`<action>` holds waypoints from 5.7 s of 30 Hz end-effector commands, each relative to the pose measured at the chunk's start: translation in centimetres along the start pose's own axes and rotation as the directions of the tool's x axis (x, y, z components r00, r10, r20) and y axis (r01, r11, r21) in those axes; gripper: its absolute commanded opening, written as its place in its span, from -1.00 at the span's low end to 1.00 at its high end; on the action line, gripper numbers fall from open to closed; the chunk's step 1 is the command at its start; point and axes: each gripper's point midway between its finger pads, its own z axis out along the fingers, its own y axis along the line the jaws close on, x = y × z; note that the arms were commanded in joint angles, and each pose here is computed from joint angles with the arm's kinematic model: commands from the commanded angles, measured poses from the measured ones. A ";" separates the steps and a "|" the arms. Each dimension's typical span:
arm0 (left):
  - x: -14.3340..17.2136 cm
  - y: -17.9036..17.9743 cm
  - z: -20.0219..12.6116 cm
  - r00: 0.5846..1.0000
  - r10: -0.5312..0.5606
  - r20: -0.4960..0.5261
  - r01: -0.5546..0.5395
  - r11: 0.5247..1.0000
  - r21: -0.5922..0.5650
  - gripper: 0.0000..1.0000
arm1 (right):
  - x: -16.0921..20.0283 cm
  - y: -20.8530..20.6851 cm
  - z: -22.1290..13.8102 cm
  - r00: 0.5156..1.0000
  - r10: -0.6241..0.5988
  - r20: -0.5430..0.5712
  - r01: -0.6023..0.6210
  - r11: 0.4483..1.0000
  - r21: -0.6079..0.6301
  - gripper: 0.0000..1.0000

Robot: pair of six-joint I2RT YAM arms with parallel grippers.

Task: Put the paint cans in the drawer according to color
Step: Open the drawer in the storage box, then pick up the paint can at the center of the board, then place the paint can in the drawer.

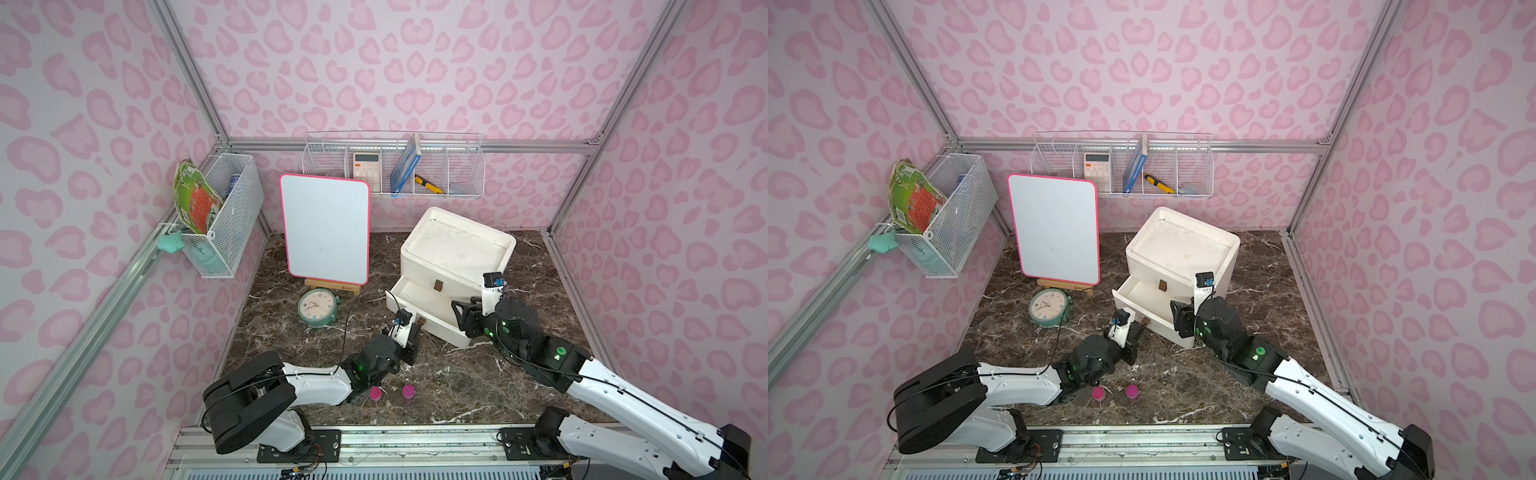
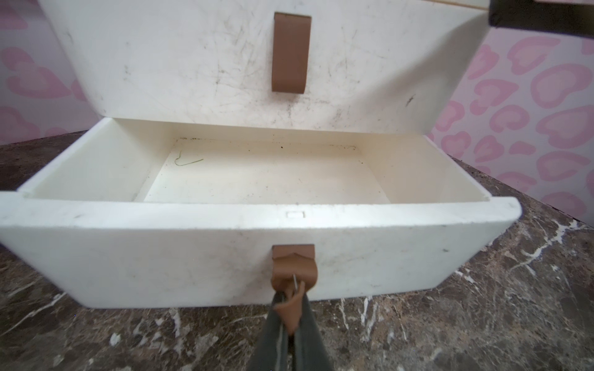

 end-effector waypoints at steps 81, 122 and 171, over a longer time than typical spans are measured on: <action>2.2 25.0 -24.8 0.719 -0.593 0.363 0.540 0.147 -0.829 0.88 | 23.3 20.0 11.4 0.506 -0.694 -0.513 0.464 0.720 -0.516 0.25; 1.2 24.8 -24.2 0.728 -0.595 0.340 0.543 0.197 -0.816 0.69 | 23.1 20.7 13.2 0.544 -0.658 -0.521 0.425 0.751 -0.505 -0.45; 1.4 19.9 -17.3 0.724 -0.686 -0.063 0.460 0.550 -0.697 0.49 | 6.2 5.5 16.5 0.719 -0.350 -0.600 0.408 0.912 -0.043 0.14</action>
